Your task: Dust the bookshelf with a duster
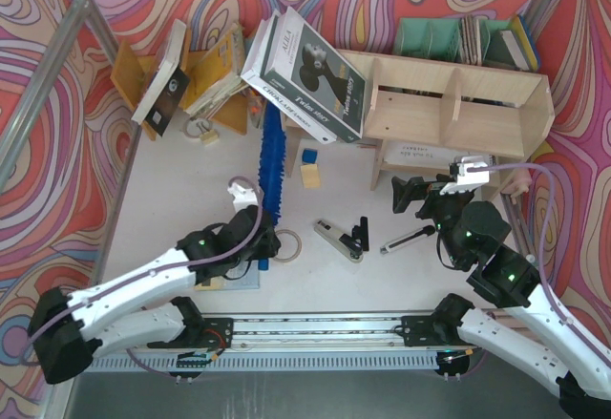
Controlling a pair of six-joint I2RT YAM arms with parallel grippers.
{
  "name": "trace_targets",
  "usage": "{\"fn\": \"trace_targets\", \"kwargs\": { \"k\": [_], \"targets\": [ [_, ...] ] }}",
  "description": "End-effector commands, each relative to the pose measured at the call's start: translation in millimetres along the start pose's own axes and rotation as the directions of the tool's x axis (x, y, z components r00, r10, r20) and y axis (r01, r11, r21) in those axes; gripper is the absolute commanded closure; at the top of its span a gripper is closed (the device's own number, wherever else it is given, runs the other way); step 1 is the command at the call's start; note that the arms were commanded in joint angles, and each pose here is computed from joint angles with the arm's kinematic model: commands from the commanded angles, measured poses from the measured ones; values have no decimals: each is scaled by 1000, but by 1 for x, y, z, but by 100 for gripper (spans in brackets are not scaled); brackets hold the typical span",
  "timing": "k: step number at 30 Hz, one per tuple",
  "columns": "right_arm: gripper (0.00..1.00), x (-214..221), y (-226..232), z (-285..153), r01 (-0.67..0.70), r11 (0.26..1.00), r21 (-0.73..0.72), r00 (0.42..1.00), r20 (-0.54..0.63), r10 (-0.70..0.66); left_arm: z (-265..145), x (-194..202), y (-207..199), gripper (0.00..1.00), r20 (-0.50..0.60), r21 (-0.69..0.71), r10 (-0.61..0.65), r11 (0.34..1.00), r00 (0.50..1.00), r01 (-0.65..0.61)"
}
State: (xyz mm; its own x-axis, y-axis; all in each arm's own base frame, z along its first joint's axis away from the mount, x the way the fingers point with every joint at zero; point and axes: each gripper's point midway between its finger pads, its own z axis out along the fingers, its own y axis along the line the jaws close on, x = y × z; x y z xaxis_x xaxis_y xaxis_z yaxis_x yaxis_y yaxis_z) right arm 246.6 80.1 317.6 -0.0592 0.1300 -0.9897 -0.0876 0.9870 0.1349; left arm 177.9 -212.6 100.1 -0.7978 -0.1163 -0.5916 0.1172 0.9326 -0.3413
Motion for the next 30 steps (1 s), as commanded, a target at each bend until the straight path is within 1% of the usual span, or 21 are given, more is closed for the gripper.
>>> {"fn": "trace_targets", "kwargs": {
  "k": [1, 4, 6, 12, 17, 25, 30],
  "targets": [
    [1, -2, 1, -1, -16, 1000, -4, 1000, 10, 16, -32, -44, -12, 100, 163, 62, 12, 998, 987, -22],
    [1, -2, 1, -1, -16, 1000, -5, 1000, 10, 16, -53, -61, -20, 100, 219, 114, 2, 993, 976, -28],
    [1, -2, 1, -1, -16, 1000, -4, 1000, 10, 16, -63, -68, -21, 100, 240, 126, -1, 992, 971, -30],
    [1, -2, 1, -1, -14, 1000, -4, 1000, 8, 14, -77, -77, -19, 100, 271, 123, 4, 992, 963, -39],
    [1, -2, 1, 0, -13, 1000, -3, 1000, 8, 13, -92, -90, -9, 100, 332, 93, -10, 995, 943, -22],
    [1, -11, 0, -3, -19, 1000, -2, 1000, 24, 19, -140, -126, 28, 100, 489, -22, -33, 999, 872, 50],
    [1, -28, -4, -12, -59, 998, 0, 996, 59, 59, -176, -149, 27, 100, 559, 9, -48, 999, 827, 52]
  ]
}}
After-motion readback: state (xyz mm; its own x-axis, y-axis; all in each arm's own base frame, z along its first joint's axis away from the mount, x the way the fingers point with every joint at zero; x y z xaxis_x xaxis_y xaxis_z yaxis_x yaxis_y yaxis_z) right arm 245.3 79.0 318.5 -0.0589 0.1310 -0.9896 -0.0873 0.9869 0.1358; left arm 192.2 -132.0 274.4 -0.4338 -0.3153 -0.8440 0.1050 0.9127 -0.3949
